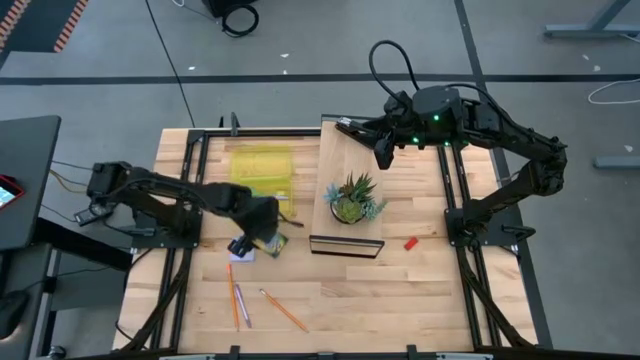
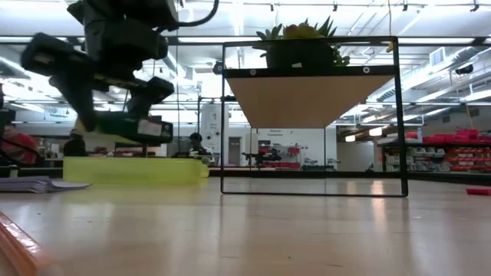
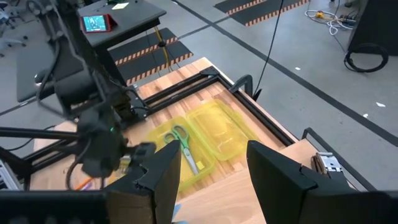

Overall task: Pack school essentials
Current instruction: Put the yellow crayon box into the yellow supply box

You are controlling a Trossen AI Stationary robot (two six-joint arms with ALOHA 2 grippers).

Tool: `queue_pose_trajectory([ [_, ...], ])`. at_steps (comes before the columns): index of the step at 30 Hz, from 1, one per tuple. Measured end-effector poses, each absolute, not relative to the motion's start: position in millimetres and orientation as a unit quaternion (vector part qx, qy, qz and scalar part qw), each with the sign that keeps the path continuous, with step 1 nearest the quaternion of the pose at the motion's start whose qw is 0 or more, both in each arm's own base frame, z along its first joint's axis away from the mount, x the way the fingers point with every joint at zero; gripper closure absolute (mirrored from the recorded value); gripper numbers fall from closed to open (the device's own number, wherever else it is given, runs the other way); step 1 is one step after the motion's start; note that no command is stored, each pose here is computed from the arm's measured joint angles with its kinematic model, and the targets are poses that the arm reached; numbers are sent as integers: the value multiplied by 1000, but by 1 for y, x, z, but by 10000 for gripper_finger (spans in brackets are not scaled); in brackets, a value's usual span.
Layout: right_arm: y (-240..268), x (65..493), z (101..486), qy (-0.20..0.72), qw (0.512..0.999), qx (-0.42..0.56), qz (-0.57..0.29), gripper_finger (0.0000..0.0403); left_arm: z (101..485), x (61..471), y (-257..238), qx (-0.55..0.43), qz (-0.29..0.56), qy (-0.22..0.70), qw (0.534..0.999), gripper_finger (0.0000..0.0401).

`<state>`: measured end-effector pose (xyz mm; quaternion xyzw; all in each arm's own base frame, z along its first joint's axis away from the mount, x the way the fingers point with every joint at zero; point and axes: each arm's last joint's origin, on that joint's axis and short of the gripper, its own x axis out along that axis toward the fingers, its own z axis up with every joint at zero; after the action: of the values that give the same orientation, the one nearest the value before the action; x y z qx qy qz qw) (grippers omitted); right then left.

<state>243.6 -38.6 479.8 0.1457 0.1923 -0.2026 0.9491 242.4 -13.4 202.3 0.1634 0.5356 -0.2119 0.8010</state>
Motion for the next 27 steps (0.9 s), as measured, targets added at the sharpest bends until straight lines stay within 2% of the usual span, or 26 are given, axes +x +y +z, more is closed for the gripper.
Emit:
queue_pose_trajectory([
  [10, -38, 244, 480, 192, 949, 147, -202, 213, 217, 229, 35, 116, -121, 533, 829, 97],
  [27, -31, 245, 480, 191, 951, 139, -198, 213, 184, 207, 83, 27, 2, 551, 834, 97],
])
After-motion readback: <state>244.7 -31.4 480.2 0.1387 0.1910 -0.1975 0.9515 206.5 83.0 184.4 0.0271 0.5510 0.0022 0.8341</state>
